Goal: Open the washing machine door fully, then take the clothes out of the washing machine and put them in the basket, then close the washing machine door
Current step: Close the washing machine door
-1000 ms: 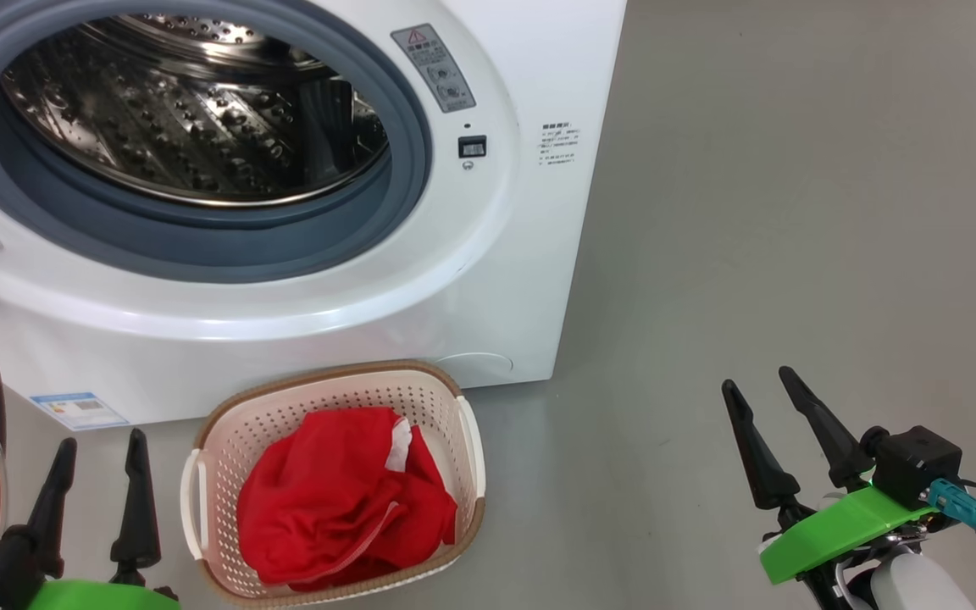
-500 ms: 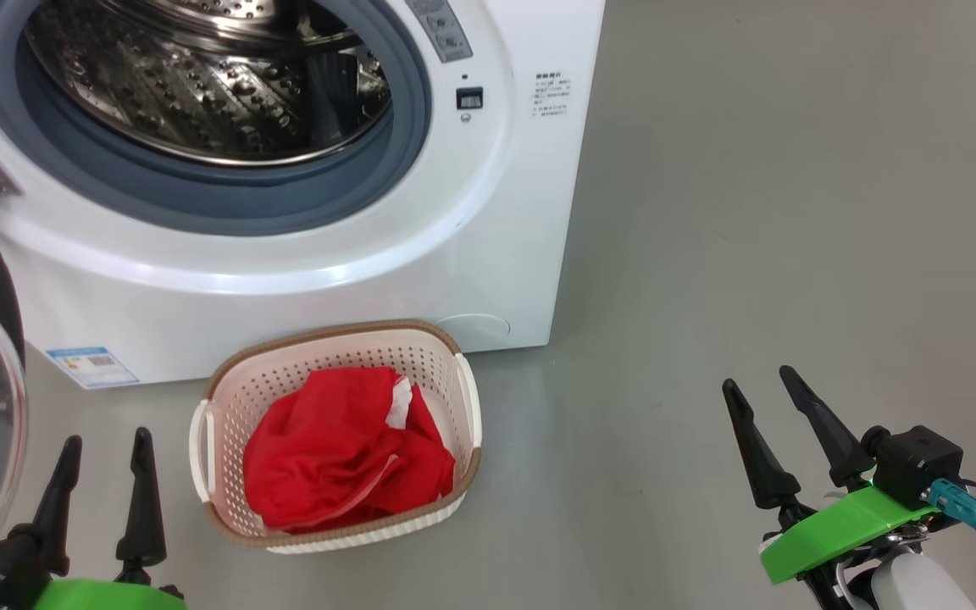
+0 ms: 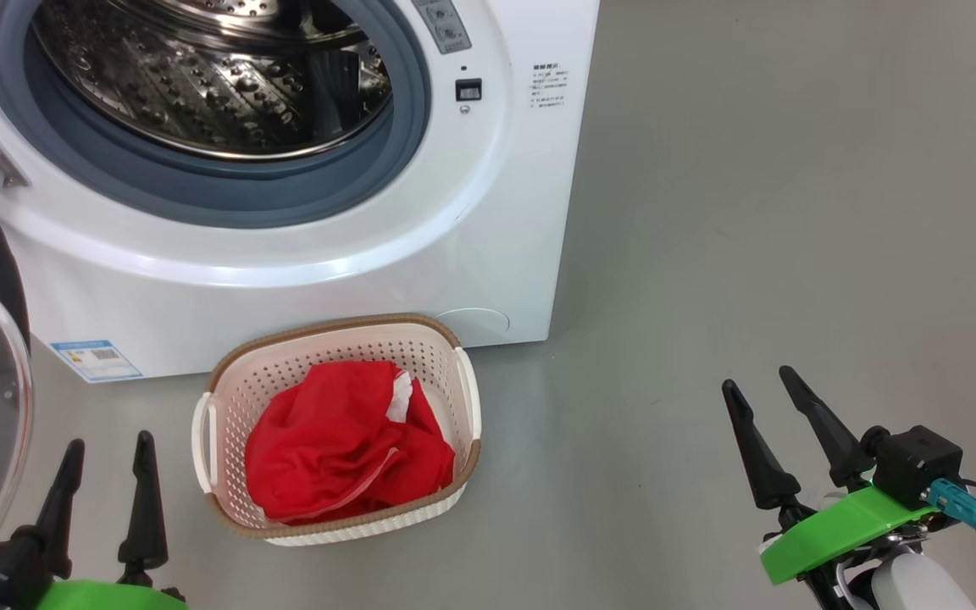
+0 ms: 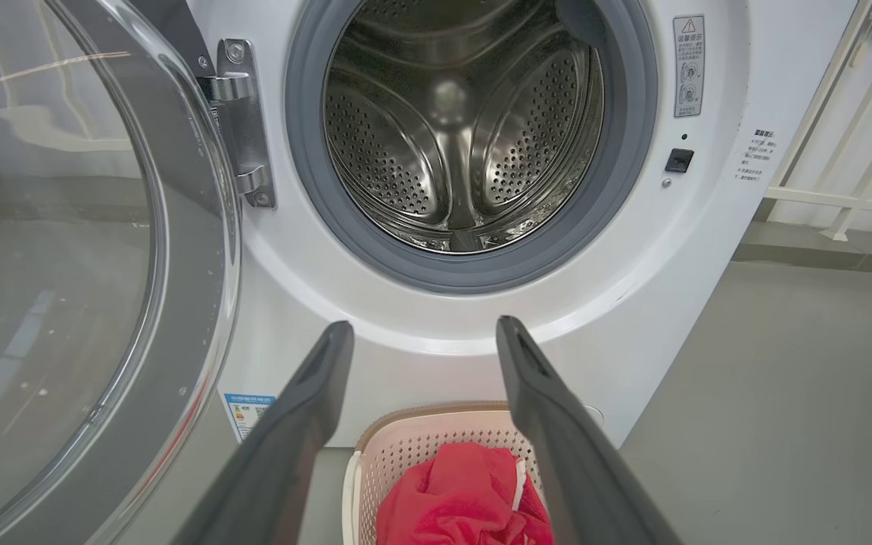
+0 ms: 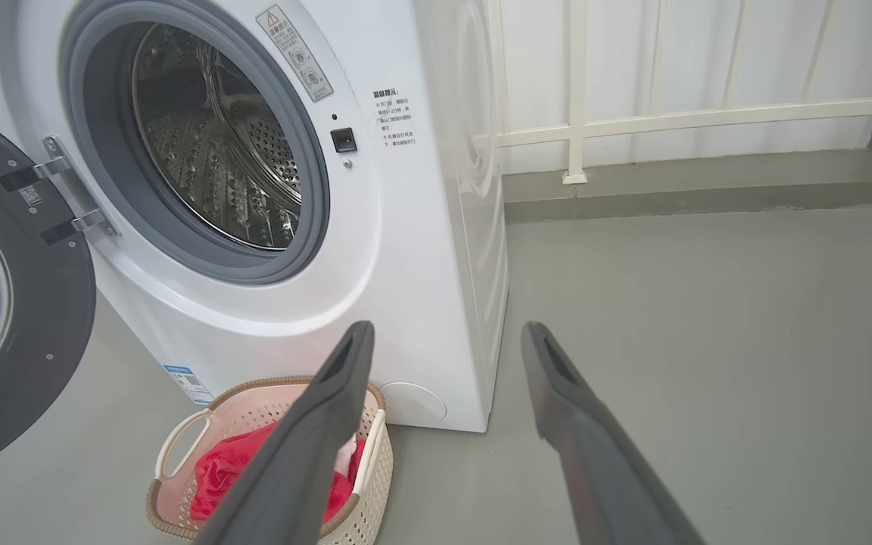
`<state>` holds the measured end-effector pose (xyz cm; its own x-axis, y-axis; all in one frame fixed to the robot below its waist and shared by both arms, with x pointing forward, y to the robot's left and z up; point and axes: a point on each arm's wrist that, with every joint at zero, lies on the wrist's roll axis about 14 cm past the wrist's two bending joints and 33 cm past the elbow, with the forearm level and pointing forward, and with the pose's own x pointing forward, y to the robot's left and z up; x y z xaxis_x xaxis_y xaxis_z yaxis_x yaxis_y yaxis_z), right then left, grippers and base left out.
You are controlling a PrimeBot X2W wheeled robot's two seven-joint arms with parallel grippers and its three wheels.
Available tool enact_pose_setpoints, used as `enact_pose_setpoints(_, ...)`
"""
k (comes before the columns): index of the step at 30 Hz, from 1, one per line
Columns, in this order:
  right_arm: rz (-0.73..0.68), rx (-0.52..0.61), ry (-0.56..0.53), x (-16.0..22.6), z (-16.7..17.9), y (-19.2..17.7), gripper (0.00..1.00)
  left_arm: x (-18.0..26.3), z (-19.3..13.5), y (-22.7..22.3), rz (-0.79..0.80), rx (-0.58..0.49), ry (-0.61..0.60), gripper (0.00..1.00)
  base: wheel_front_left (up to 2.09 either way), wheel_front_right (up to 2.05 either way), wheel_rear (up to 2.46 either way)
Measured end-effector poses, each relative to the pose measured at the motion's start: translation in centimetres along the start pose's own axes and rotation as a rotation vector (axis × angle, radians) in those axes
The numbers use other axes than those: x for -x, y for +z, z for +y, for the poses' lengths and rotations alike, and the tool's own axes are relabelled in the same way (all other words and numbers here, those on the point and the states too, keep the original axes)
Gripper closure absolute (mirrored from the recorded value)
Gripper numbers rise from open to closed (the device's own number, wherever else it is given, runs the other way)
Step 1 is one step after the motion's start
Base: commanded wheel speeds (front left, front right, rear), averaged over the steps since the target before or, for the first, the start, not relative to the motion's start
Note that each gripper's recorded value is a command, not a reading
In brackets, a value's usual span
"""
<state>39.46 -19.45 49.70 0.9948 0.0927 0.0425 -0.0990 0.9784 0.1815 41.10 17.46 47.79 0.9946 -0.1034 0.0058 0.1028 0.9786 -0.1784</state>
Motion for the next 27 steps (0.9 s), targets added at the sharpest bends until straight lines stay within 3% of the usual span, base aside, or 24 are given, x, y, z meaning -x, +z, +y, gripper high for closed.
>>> enact_pose_setpoints(16, 0.010, -0.006, 0.034, -0.8, 1.1, -0.5, 0.00, 0.8, 0.9, -0.6, 0.017, 0.018, 0.036, 0.00, 0.00, 0.00, 0.00)
enact_pose_setpoints(27, 0.028, -0.009, 0.143, -2.9, 4.5, -1.3, 0.00, 2.8, 3.1, -0.8, 0.022, 0.046, 0.128, 0.00, 0.00, 0.00, 0.00)
